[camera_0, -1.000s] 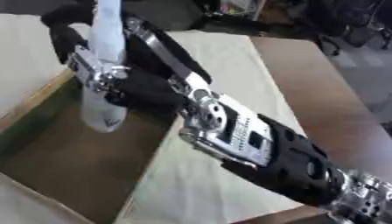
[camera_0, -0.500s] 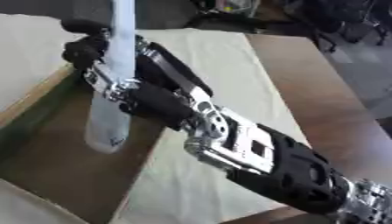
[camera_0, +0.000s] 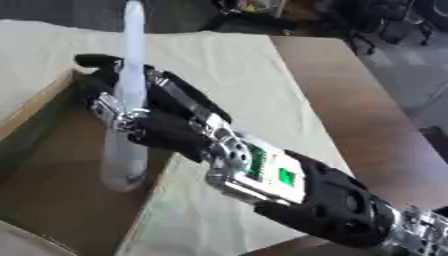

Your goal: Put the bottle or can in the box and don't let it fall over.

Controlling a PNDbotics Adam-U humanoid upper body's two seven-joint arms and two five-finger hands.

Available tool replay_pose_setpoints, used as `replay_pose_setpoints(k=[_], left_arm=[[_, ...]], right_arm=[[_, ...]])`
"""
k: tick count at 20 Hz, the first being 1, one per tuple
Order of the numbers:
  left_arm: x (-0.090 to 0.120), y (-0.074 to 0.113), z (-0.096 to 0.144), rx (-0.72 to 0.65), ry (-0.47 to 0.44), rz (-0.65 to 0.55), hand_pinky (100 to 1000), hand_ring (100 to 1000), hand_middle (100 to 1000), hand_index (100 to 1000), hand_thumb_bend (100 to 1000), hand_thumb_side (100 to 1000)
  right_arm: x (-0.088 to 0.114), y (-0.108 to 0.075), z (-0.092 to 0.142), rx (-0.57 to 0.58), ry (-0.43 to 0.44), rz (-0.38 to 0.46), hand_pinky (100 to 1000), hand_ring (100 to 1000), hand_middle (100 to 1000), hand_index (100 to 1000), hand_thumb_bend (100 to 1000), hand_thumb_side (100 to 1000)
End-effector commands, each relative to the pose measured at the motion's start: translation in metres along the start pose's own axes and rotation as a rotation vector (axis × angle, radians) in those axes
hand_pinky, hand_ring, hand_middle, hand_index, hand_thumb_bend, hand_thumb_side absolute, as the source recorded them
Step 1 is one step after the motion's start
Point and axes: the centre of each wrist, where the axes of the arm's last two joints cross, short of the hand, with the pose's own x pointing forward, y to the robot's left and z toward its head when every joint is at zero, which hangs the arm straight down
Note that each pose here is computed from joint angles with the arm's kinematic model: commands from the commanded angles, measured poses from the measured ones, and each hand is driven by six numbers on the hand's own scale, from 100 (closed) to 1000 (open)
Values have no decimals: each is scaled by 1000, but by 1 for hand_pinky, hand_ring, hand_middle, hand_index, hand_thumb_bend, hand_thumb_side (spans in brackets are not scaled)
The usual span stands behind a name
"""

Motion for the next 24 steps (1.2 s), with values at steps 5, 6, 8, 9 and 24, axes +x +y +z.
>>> replay_pose_setpoints(k=[5, 6, 8, 9, 24], left_arm=[[15, 4, -6, -31, -67, -31, 1000, 1000, 1000, 727, 410, 562], [15, 4, -5, -30, -66, -32, 1000, 1000, 1000, 727, 410, 562], [15, 5, -4, -28, -65, -35, 1000, 1000, 1000, 726, 409, 562], [15, 5, -4, -28, -66, -36, 1000, 1000, 1000, 726, 410, 562], [14, 13, 1, -28, -57, -81, 1000, 1000, 1000, 726, 406, 564]], right_arm=[[-9, -1, -4, 121, 20, 157, 957, 1000, 1000, 697, 100, 484], [-9, -2, -4, 138, 23, 181, 957, 1000, 1000, 697, 100, 484], [-8, -3, -4, 160, 36, 226, 977, 1000, 1000, 717, 100, 474], [-9, -4, -3, 167, 48, 246, 982, 1000, 1000, 723, 100, 490], [6, -17, 13, 250, 161, 398, 1000, 1000, 1000, 900, 100, 920]])
